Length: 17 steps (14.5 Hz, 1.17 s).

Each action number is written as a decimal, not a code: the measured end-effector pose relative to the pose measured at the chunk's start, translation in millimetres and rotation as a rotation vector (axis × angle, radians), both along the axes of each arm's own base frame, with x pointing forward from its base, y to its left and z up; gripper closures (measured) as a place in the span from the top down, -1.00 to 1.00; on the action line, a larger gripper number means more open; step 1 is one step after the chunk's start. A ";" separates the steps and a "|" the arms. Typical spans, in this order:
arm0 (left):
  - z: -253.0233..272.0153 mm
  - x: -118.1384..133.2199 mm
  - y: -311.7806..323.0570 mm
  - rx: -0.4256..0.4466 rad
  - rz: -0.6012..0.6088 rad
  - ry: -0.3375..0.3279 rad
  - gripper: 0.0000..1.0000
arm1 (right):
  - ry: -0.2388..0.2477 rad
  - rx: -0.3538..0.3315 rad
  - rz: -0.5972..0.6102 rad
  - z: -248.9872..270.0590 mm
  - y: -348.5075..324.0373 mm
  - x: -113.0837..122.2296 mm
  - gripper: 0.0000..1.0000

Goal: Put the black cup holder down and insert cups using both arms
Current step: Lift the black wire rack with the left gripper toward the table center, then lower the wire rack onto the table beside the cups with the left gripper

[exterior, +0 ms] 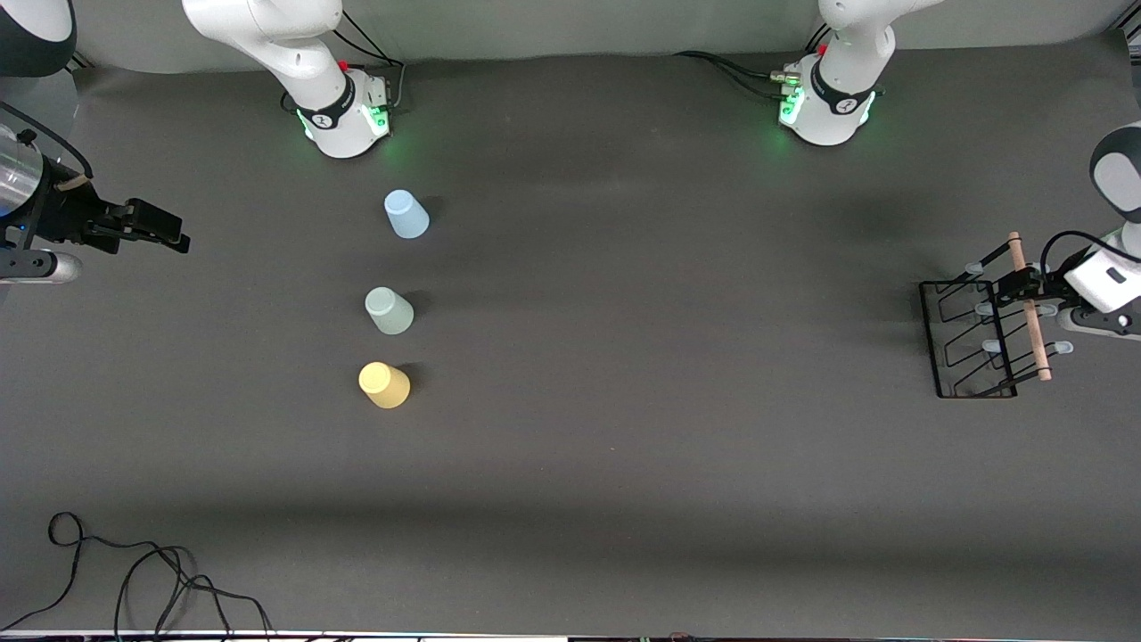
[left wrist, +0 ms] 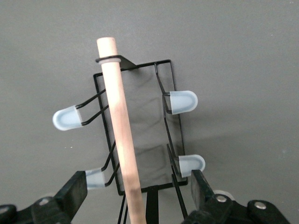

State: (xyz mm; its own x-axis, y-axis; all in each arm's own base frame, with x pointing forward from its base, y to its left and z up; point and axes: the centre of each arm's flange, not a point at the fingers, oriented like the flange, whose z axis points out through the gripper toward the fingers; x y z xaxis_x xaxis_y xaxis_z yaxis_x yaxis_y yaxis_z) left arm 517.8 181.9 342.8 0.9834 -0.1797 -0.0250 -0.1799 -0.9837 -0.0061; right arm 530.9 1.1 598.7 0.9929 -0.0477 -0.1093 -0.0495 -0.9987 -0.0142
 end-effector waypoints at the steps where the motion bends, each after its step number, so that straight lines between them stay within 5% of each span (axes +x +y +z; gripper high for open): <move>1: -2.3 0.3 0.1 -0.001 -0.001 0.002 0.95 | 0.000 0.000 0.000 0.0 0.0 0.0 1.00; 9: 1.9 -0.9 5.3 0.002 0.005 -0.004 -0.68 | 0.000 0.000 0.000 0.0 0.0 0.0 1.00; 13: 45.3 2.3 21.4 -0.001 0.041 0.002 -0.67 | 0.001 0.000 0.000 -0.1 -0.1 -0.1 1.00; 17: 171.8 17.2 31.0 0.004 0.114 0.000 -0.67 | 0.001 0.000 0.000 -0.5 -0.1 -0.1 1.00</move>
